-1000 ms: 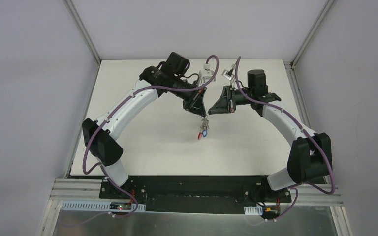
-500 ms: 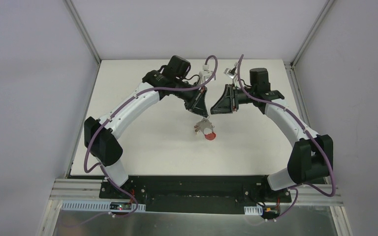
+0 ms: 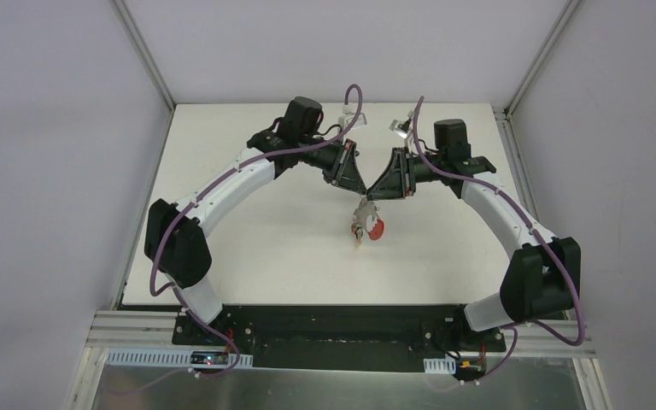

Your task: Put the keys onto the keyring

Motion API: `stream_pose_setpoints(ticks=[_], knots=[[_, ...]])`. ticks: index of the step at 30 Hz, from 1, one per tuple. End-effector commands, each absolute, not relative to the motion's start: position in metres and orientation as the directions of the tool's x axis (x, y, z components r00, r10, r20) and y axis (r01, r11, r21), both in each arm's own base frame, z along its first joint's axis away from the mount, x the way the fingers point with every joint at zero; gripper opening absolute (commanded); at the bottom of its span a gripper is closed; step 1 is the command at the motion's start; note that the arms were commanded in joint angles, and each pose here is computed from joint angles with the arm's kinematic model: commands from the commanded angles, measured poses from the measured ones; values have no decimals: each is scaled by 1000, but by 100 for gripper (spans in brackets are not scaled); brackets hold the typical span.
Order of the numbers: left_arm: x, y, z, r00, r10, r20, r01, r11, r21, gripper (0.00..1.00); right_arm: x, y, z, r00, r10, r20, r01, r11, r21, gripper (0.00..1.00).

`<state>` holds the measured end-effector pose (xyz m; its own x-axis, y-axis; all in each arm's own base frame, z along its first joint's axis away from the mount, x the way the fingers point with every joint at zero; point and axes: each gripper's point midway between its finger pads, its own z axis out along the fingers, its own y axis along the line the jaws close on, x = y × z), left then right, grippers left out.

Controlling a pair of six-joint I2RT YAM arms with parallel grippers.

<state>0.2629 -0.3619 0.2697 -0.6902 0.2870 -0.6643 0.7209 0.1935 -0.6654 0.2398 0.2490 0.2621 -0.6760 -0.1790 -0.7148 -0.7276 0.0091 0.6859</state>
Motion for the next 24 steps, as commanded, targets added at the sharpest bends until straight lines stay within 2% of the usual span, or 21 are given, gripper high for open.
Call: stream_pose_setpoints(ticks=[1, 11, 18, 24], knots=[[245, -360, 311, -624, 247, -742, 775, 70, -628, 0, 241, 247, 279, -597, -163, -786, -797, 2, 604, 31], [240, -354, 305, -595, 275, -755, 795, 64, -603, 0, 243, 236, 297, -559, -142, -817, -827, 21, 562, 32], [233, -354, 307, -593, 282, -755, 792, 32, -610, 0, 248, 234, 288, -548, -149, -823, -836, 73, 544, 32], [234, -359, 312, -614, 252, -748, 775, 11, -632, 0, 241, 243, 277, -546, -178, -818, -836, 60, 545, 32]])
